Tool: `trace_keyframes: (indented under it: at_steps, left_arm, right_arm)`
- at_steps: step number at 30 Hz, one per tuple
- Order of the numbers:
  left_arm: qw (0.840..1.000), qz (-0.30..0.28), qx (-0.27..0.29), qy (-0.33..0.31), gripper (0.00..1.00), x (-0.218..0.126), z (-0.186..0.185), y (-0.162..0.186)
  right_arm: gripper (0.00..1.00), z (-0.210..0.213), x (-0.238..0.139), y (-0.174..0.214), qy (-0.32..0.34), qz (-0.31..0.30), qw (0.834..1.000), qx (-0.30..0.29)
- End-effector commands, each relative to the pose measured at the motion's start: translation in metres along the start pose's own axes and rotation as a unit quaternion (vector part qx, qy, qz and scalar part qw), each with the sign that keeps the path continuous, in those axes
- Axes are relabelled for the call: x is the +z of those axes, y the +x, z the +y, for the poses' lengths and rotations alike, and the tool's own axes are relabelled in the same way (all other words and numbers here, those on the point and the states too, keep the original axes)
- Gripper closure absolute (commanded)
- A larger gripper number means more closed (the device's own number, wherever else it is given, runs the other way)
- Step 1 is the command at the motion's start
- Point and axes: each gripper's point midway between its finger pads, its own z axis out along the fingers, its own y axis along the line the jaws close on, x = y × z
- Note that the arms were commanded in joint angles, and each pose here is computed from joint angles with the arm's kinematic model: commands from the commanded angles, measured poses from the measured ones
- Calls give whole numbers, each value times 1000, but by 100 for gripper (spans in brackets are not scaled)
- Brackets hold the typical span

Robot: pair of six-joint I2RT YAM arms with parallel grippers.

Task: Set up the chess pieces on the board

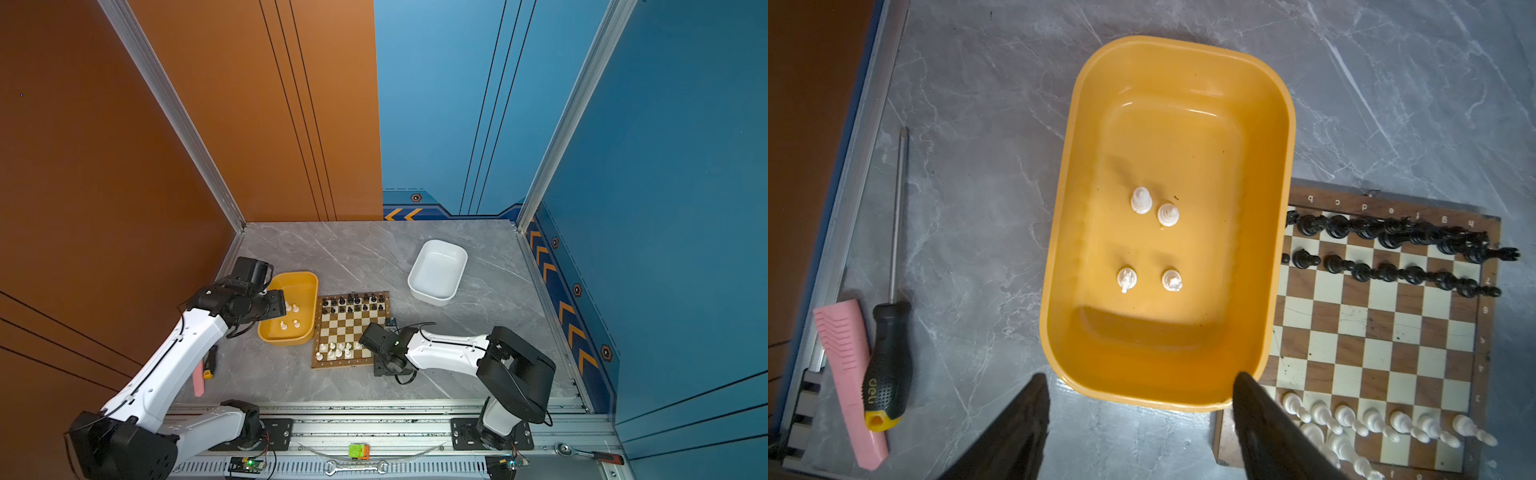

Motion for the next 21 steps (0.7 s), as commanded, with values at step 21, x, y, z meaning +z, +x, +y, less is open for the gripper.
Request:
trace_keyframes:
  at_steps: [21]
  left_arm:
    - [998, 38, -48, -11, 35, 53, -2, -20]
  right_arm:
    - [36, -8, -115, -128, 7, -40, 997, -62]
